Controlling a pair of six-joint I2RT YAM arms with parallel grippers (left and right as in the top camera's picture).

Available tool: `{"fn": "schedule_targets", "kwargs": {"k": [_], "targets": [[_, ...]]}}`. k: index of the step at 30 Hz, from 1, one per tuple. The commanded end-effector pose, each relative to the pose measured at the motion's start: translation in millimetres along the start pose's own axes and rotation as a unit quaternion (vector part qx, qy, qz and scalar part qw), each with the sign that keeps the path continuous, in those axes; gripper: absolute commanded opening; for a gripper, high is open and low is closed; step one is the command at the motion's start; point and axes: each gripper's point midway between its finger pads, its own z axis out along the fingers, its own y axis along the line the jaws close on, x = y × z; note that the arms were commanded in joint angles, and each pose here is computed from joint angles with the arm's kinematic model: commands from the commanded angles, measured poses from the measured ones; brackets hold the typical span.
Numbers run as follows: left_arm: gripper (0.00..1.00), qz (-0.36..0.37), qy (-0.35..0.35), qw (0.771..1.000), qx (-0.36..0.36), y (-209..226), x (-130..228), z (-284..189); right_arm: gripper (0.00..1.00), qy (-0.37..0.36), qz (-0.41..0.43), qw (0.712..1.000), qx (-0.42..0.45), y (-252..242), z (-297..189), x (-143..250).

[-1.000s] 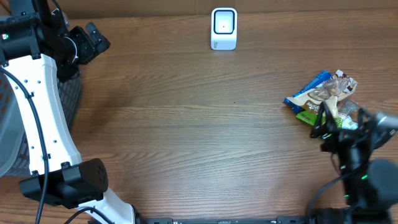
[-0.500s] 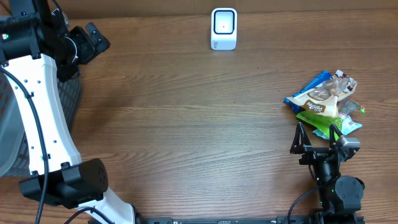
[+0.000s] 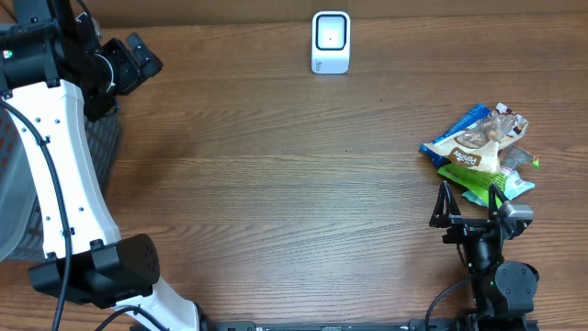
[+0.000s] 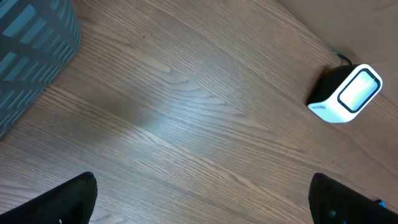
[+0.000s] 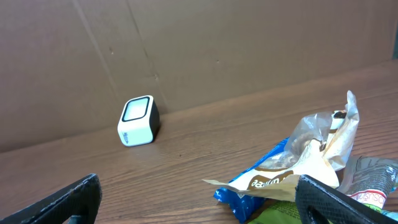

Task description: Scan the item barcode

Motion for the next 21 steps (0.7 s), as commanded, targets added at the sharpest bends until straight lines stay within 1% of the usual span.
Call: {"fn": "schedule_targets", "kwargs": {"k": [1, 17, 21], "targets": [[0.99, 0.000, -0.008, 1.000, 0.009, -6, -2, -6, 1.00, -0.001, -0.006, 1.000, -0.004, 1, 0, 2], [1.00, 0.000, -0.008, 1.000, 0.010, -7, -2, -6, 1.00, -0.001, -0.006, 1.000, -0.004, 1, 0, 2], [1.00, 0.027, -0.009, 1.000, -0.014, 3, 8, -16, 1.00, -0.001, -0.006, 1.000, -0.004, 1, 0, 2]]}}
